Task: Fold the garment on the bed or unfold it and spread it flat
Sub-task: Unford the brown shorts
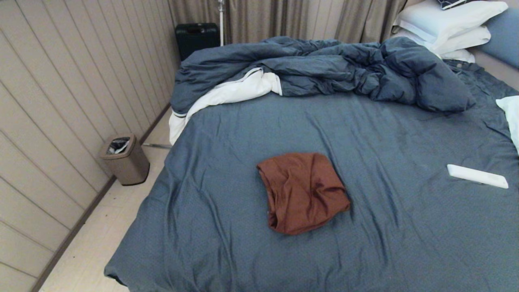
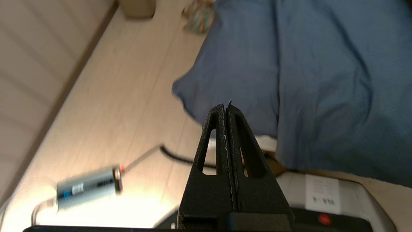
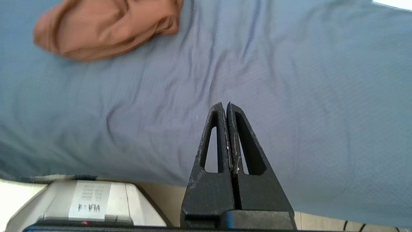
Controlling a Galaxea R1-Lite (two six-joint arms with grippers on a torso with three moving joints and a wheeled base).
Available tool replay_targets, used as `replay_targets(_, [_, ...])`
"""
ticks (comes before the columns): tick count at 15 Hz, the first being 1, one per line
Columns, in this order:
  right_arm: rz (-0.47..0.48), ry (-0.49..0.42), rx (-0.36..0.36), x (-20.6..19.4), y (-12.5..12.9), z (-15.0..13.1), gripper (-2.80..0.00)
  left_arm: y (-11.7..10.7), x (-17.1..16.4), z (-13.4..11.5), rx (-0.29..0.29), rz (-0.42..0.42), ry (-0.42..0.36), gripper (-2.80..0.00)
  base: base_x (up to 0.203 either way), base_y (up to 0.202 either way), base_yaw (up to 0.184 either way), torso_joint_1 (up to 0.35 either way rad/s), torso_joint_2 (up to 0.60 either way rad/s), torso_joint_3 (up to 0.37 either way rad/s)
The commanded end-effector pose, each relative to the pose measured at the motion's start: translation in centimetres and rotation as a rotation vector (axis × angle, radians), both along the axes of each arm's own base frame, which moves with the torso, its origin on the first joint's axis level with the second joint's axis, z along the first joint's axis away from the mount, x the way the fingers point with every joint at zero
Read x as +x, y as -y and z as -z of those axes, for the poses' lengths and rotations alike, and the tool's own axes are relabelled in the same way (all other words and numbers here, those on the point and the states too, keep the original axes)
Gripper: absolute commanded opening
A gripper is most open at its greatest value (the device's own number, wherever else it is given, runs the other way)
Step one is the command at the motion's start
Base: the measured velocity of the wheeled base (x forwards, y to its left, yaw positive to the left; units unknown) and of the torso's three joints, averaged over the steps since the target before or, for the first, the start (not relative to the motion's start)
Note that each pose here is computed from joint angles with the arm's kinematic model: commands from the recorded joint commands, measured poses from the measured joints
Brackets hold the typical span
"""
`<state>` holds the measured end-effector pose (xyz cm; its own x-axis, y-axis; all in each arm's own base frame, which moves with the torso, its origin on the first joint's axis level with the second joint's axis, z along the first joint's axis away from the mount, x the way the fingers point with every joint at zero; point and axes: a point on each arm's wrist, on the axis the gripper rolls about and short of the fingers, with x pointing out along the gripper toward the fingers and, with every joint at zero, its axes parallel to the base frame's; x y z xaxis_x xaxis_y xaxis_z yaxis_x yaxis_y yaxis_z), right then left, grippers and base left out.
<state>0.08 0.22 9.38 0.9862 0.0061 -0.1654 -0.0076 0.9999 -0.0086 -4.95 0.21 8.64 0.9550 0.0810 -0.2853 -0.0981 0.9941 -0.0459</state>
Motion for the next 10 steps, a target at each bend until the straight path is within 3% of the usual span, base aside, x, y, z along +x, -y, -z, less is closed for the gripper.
replay_targets(1, [-0.058,0.014,-0.013,-0.2,0.0,0.1,-2.8,0.0,0.9,0.5,0.066,0.025,0.061,-2.8,0.0,0.0,0.0,0.0,0.0,0.0])
replay_targets(3, [-0.112,0.094,-0.06,-0.9,0.0,0.1,-2.8,0.0,1.3,0.4,0.119,0.046,0.118,-2.8,0.0,0.0,0.0,0.0,0.0,0.0])
replay_targets(5, [-0.101,0.195,-0.097,-2.0,0.0,0.4,-2.8,0.0,1.3,0.3,0.117,0.044,0.125,-2.8,0.0,0.0,0.0,0.0,0.0,0.0])
replay_targets(7, [-0.045,0.227,-0.133,-2.5,0.1,1.0,-2.8,0.0,1.6,0.0,0.112,0.035,0.188,-2.8,0.0,0.0,0.0,0.0,0.0,0.0])
replay_targets(8, [-0.016,0.224,-0.131,-2.3,0.2,1.2,-2.8,0.0,1.9,-0.1,0.101,0.028,0.244,-2.8,0.0,0.0,0.0,0.0,0.0,0.0])
replay_targets(10, [-0.009,0.19,-0.088,-2.3,0.2,1.6,-2.8,0.1,2.3,0.0,0.024,0.032,0.317,-2.8,0.0,0.0,0.0,0.0,0.0,0.0])
